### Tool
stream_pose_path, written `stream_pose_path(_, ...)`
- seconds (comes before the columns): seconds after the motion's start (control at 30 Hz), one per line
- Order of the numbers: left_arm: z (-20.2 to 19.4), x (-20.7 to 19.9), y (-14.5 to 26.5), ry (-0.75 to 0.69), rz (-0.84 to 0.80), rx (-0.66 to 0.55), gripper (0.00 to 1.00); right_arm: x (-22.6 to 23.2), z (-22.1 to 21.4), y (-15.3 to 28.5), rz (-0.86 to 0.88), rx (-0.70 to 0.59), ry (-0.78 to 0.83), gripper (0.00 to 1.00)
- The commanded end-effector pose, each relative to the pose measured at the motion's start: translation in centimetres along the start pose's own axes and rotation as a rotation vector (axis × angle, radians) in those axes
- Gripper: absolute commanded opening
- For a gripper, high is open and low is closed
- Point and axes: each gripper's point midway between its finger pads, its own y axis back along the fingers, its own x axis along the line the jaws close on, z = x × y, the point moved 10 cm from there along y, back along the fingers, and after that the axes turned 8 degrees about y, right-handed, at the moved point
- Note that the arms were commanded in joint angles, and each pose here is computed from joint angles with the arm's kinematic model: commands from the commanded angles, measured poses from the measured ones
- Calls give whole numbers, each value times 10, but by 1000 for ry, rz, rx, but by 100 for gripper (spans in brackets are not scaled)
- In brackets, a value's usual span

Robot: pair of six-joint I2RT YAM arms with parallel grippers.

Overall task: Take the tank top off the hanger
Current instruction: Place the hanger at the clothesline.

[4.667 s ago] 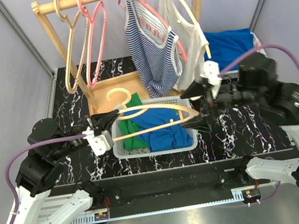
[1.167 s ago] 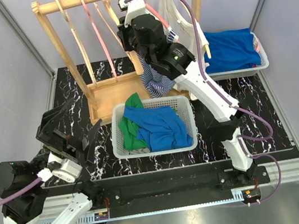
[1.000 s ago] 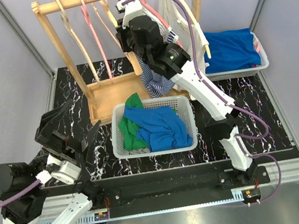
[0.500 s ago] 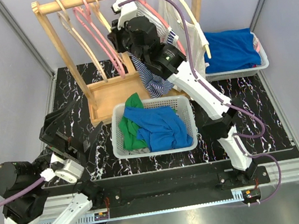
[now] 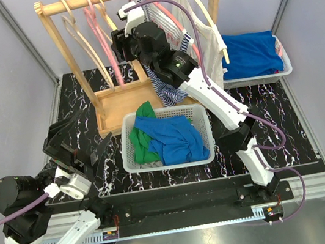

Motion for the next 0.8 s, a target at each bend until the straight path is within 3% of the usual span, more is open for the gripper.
stream_pose_path(0.0,7,5,-2,-16,10,-40,97,-4,36,31,39,-71,21,79)
stream_pose_path(0.07,6,4,-4,-11,3,-39,97,-5,36,38,63,-57,40,99)
stream_pose_path(0.27,-5,-6,-8,40,-30,-23,98,-17,52,91,95,-35,20,100)
stream_pose_path(0.3,-7,-8,-8,51,-32,-19,98,-23,72,113,86,-97,-21,100)
stream_pose_path(0.33,-9,-9,-9,59,-36,-16,98,-23,57,115,80,-58,-40,100)
stream_pose_path(0.4,-13,-11,-13,89,-34,-11,98,-34,80,152,86,-163,-47,100)
stream_pose_path(0.43,-14,-11,-14,105,-30,-9,99,-36,61,155,91,-127,2,100)
stream_pose_path(0.47,-14,-8,-17,118,3,-12,99,-47,76,183,92,-199,92,100)
stream_pose_path(0.5,-18,-9,-23,183,13,-2,99,-53,83,188,62,-284,102,100)
stream_pose_path(0.53,-20,-9,-27,212,22,1,98,-56,67,185,31,-273,167,100)
stream_pose_path(0.6,-27,-12,-39,288,5,27,96,-67,78,191,-57,-319,189,100)
stream_pose_path(0.77,-36,-16,-56,399,-25,55,95,-78,68,156,-103,-207,253,100)
